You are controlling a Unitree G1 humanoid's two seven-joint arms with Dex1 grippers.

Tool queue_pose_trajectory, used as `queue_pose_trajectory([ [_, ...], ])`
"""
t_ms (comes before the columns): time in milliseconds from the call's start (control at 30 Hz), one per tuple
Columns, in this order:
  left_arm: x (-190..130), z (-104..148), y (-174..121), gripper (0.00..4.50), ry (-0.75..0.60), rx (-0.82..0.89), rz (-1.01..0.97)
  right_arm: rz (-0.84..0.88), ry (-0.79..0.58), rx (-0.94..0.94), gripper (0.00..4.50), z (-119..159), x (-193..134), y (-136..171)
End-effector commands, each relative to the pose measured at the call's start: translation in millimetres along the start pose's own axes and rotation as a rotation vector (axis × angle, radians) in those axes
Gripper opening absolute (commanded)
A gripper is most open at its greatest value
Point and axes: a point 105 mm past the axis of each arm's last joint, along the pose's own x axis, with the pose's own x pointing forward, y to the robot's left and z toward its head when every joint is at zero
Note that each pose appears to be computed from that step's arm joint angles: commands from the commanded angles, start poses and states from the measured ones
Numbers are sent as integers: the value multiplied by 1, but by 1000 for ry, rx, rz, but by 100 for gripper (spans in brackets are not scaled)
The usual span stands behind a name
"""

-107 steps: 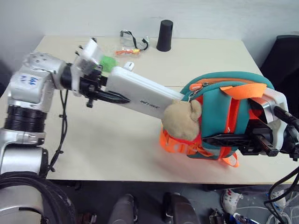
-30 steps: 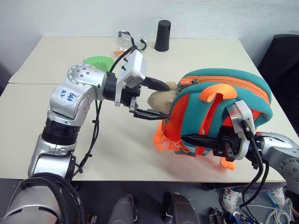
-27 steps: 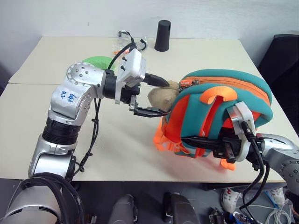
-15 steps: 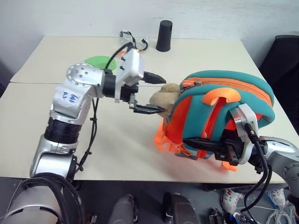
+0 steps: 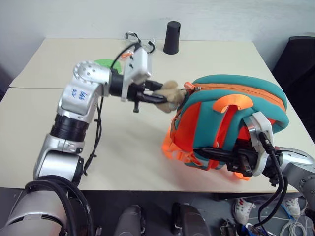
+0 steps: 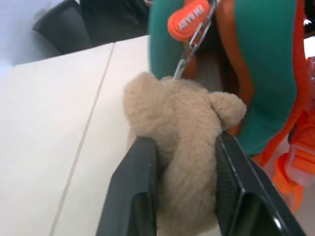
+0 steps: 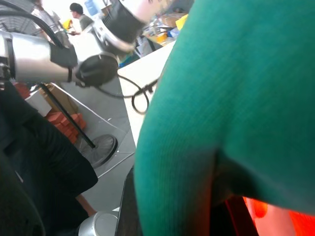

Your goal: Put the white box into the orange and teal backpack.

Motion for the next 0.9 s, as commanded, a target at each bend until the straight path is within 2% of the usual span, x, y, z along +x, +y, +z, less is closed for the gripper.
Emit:
queue_pose_trajectory([
  [33,-19,31,19,85,-59,64,64,-13,-22,-18,0,0,1,4],
  [133,-24,41,20,85,-67,74,45,-67,-51,-33,0,-1,2,-3],
  [233,-32,34,13,85,-11,84,4,-128,-105,-41,0,4,2,-11],
  [400,-48,-17,-3,85,215,120,-41,-169,-149,-47,0,9,0,-15],
  [533,-52,-45,-13,85,314,145,-59,-176,-164,-50,0,12,-4,-15],
  [667,-29,-67,-30,85,311,153,-97,-108,-151,-42,0,12,-5,-4],
  [900,15,-96,-53,85,281,133,-105,-99,-157,-44,0,15,-6,-6],
])
